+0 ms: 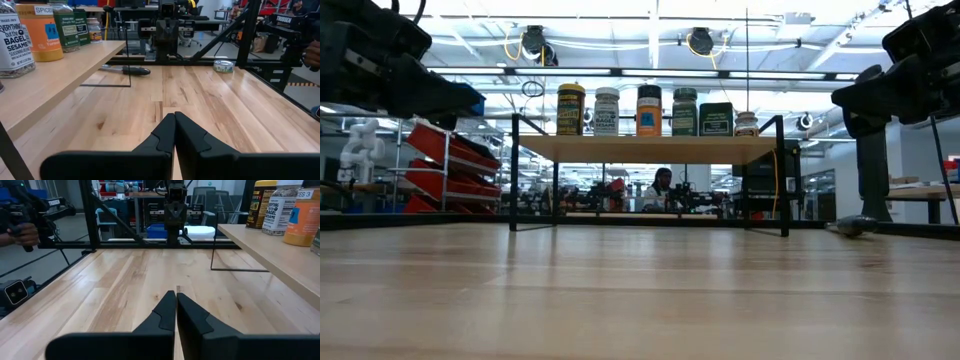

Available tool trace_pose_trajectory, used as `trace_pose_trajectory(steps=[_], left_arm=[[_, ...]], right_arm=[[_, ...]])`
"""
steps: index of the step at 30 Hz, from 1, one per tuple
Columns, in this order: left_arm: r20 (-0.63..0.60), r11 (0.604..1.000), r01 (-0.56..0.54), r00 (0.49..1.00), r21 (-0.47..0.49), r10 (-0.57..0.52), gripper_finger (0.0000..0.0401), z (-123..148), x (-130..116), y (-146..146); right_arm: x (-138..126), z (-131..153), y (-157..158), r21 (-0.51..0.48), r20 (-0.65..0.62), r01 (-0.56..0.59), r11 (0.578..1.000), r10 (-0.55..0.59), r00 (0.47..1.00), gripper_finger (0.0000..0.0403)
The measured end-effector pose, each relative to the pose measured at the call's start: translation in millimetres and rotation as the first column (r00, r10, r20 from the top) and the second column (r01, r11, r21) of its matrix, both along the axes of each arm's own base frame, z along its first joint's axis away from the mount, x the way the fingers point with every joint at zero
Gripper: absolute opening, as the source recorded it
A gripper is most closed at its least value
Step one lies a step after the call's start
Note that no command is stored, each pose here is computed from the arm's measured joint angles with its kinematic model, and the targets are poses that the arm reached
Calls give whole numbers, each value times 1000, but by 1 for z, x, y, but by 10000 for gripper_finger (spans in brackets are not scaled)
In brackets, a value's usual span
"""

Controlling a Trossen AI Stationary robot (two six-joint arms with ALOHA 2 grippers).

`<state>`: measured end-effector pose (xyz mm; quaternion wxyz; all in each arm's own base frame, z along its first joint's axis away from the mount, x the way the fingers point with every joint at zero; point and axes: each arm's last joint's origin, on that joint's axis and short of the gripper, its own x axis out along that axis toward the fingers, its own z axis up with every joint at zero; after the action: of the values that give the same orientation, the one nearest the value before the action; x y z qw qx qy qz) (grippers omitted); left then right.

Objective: Shelf spices
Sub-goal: Return to Home Position

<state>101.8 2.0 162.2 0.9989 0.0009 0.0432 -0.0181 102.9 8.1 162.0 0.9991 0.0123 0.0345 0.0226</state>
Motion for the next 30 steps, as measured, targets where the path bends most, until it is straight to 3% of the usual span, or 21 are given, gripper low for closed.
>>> trace_pose_trajectory(steps=[15,30], left_arm=[[1,1000,1,1000,0,-1,15,0,0,0],[1,1000,1,1000,3,-1,15,0,0,0]], right_arm=[[-5,7,-1,-35,90,6,999,-3,996,0],[-6,7,-1,-15,92,1,1000,0,996,0]])
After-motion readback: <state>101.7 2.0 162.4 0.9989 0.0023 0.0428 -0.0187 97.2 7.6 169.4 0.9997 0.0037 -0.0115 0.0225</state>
